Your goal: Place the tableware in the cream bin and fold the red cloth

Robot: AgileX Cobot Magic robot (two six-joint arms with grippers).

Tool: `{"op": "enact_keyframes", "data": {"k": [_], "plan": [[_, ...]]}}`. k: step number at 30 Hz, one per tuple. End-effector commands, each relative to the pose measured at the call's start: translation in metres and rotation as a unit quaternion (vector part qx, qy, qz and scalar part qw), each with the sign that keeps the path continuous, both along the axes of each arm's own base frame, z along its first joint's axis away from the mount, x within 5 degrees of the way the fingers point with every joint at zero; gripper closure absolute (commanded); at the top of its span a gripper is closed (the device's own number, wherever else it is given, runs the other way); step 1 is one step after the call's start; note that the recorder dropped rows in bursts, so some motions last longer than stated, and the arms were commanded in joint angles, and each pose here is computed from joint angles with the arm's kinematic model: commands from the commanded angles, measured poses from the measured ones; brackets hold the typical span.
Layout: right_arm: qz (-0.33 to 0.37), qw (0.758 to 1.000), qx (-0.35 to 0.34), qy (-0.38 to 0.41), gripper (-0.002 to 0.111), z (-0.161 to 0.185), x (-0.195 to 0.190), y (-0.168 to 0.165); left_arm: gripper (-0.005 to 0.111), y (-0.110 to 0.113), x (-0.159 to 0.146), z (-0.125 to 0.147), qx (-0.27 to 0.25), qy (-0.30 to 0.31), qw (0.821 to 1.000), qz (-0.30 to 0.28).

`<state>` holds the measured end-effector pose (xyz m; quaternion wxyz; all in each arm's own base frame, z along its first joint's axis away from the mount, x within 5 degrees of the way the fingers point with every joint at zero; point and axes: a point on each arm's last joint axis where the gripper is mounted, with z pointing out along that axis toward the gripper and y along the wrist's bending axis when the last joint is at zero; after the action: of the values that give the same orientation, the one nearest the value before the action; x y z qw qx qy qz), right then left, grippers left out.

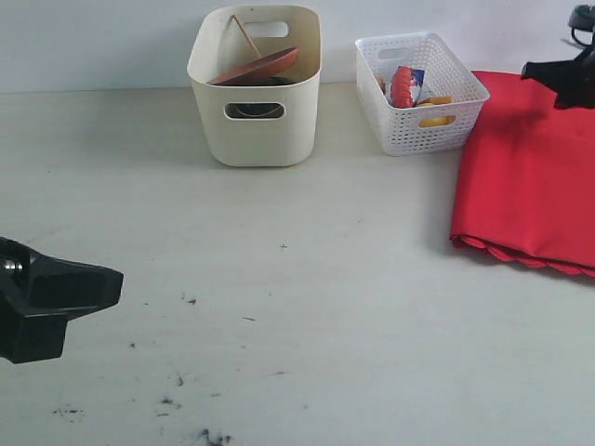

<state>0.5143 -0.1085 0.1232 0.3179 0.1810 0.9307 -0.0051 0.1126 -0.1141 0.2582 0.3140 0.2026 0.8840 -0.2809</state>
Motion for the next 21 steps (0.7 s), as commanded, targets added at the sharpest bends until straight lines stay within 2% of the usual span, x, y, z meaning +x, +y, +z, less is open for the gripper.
{"op": "enact_keyframes", "data": {"k": [1, 5, 8, 11, 14, 21], "plan": [[-0.013, 1.000, -0.001, 0.005, 0.108, 0.049, -0.007, -0.016, 0.104, 0.001, -0.001, 0.000, -0.005, 0.003, 1.000, 0.004], [-0.059, 0.995, 0.010, 0.084, 0.108, 0.040, -0.032, -0.031, 0.104, 0.001, -0.001, 0.000, -0.005, 0.003, 1.000, 0.004], [-0.113, 0.982, 0.005, 0.149, 0.108, 0.017, -0.057, -0.043, 0.104, 0.001, -0.001, 0.000, -0.005, 0.003, 1.000, 0.004], [-0.123, 0.976, -0.003, 0.181, 0.108, -0.005, -0.077, -0.043, 0.104, 0.001, -0.001, 0.000, -0.004, 0.003, 1.000, 0.004], [-0.116, 0.977, 0.000, 0.177, 0.108, -0.020, -0.081, -0.040, 0.104, 0.001, -0.001, 0.000, -0.004, 0.004, 1.000, 0.003], [-0.075, 0.988, 0.012, 0.134, 0.108, -0.055, -0.057, -0.040, 0.104, 0.001, -0.006, -0.003, 0.005, 0.032, 0.999, -0.009]]}}
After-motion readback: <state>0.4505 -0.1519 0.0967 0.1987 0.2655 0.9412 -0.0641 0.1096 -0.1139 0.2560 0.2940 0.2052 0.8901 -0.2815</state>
